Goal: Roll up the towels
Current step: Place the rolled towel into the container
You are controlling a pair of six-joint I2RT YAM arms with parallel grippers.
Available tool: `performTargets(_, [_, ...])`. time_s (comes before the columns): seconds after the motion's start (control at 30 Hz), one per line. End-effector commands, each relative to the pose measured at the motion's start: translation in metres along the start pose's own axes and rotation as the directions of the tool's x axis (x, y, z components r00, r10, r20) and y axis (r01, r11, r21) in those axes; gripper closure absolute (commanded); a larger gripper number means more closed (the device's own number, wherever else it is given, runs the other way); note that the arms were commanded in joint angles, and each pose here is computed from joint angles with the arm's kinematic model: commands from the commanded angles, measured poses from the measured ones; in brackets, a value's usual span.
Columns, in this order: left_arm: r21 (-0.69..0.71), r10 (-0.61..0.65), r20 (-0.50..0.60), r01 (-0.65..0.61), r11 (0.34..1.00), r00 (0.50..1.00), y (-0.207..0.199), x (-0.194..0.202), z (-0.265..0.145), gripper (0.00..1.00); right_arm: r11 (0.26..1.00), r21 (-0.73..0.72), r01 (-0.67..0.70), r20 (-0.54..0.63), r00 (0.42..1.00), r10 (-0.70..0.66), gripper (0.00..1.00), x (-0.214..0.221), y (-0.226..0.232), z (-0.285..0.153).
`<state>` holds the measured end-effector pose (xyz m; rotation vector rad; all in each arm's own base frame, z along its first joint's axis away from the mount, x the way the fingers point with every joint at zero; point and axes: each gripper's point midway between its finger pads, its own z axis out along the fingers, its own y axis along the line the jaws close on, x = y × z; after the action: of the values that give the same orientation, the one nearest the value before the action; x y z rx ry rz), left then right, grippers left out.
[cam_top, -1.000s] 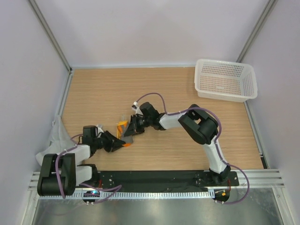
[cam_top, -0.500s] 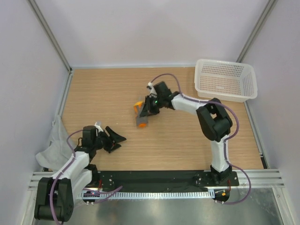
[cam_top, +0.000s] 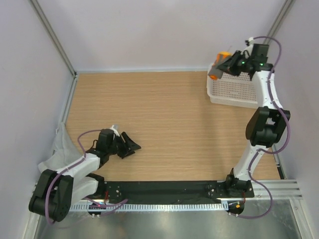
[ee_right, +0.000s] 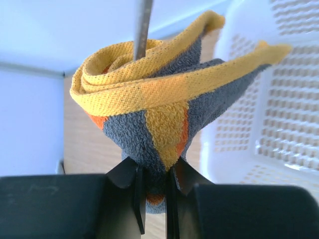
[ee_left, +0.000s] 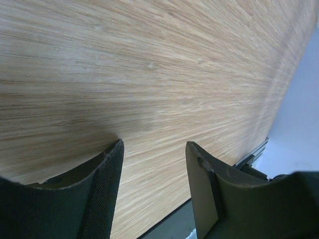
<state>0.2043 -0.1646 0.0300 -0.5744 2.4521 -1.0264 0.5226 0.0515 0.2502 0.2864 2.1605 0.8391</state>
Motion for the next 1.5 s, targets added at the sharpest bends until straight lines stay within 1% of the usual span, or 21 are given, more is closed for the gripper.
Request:
performTargets(0.0, [-0.155,0.014,0.023,-0.010,0.988,1.000,0.036,0.004,0.003,0.45,0.995,-0.067,-0.073,-0.001,0.997,0.073,0.99,-0.030,-0.003,-0.020])
performTargets(0.03, [-0.155,0.019,0.029,-0.015,0.988,0.999,0.036,0.004,0.003,0.45,0.992,-0.034,-0.123,-0.023,0.992,0.122,0.99,-0.031,-0.035,-0.009])
performTargets(0.1, [-0.153,0.028,0.034,-0.023,0.988,0.999,0.034,0.005,0.002,0.44,0.989,-0.018,-0.145,-0.035,0.989,0.144,0.99,-0.041,-0.052,-0.006])
performTargets(0.13, [-0.154,0.028,0.036,-0.023,0.988,0.999,0.034,0.005,0.002,0.44,0.981,-0.001,-0.194,-0.078,0.978,0.194,0.99,-0.032,-0.081,0.010])
performTargets(0.2, [-0.157,0.032,0.033,-0.027,0.987,0.999,0.034,0.005,0.003,0.44,0.970,-0.024,-0.242,-0.124,0.963,0.238,0.99,-0.027,-0.093,0.023])
performTargets(0.23, [-0.163,0.031,0.030,-0.026,0.986,0.999,0.035,0.005,0.004,0.44,0.956,-0.009,-0.293,-0.180,0.941,0.287,0.99,-0.009,-0.116,0.043])
performTargets(0.3, [-0.149,0.039,0.042,-0.032,0.988,0.998,0.031,0.002,0.005,0.45,0.944,-0.020,-0.329,-0.234,0.920,0.316,0.99,0.003,-0.122,0.054])
performTargets(0.37, [-0.151,0.037,0.047,-0.029,0.988,0.998,0.032,0.002,0.005,0.45,0.942,0.044,-0.332,-0.263,0.906,0.331,0.99,0.023,-0.151,0.068])
performTargets(0.43, [-0.148,0.037,0.048,-0.030,0.989,0.998,0.032,0.002,0.005,0.45,0.943,0.099,-0.317,-0.279,0.901,0.332,0.99,0.033,-0.166,0.069])
performTargets(0.47, [-0.148,0.038,0.052,-0.030,0.989,0.998,0.032,0.002,0.005,0.45,0.934,0.164,-0.318,-0.285,0.891,0.354,0.99,0.042,-0.182,0.070])
performTargets(0.53, [-0.145,0.041,0.049,-0.033,0.989,0.998,0.031,0.002,0.005,0.45,0.932,0.222,-0.286,-0.285,0.895,0.342,0.99,0.047,-0.196,0.069])
performTargets(0.6, [-0.147,0.042,0.049,-0.034,0.989,0.998,0.031,0.002,0.006,0.45,0.912,0.313,-0.264,-0.302,0.883,0.359,0.99,0.062,-0.214,0.069])
performTargets(0.73, [-0.147,0.042,0.044,-0.035,0.989,0.998,0.031,0.002,0.007,0.45,0.873,0.448,-0.195,-0.339,0.866,0.368,0.99,0.086,-0.238,0.062])
performTargets(0.87, [-0.147,0.043,0.044,-0.037,0.989,0.998,0.031,0.002,0.007,0.45,0.859,0.481,-0.174,-0.356,0.857,0.372,0.97,0.094,-0.240,0.062])
performTargets(0.93, [-0.148,0.043,0.043,-0.036,0.988,0.998,0.031,0.002,0.007,0.45,0.851,0.496,-0.172,-0.332,0.868,0.369,0.85,0.087,-0.240,0.059])
performTargets(0.97, [-0.147,0.043,0.045,-0.036,0.989,0.998,0.031,0.001,0.007,0.45,0.846,0.505,-0.169,-0.324,0.872,0.367,0.74,0.084,-0.241,0.058])
performTargets(1.0, [-0.146,0.043,0.042,-0.037,0.989,0.998,0.031,0.002,0.007,0.45,0.847,0.504,-0.167,-0.316,0.877,0.361,0.51,0.081,-0.239,0.057])
performTargets(1.03, [-0.146,0.043,0.042,-0.037,0.989,0.998,0.031,0.002,0.007,0.45,0.850,0.500,-0.163,-0.313,0.882,0.353,0.43,0.078,-0.236,0.056])
performTargets(1.1, [-0.146,0.045,0.042,-0.038,0.989,0.998,0.031,0.002,0.007,0.45,0.861,0.478,-0.172,-0.299,0.890,0.343,0.37,0.069,-0.226,0.053])
performTargets(1.37, [-0.148,0.044,0.041,-0.037,0.988,0.998,0.032,0.002,0.008,0.46,0.926,0.301,-0.228,-0.237,0.923,0.304,0.36,0.033,-0.182,0.060])
performTargets(1.47, [-0.145,0.046,0.041,-0.039,0.989,0.998,0.031,0.002,0.008,0.46,0.932,0.282,-0.226,-0.226,0.929,0.293,0.30,0.026,-0.174,0.055])
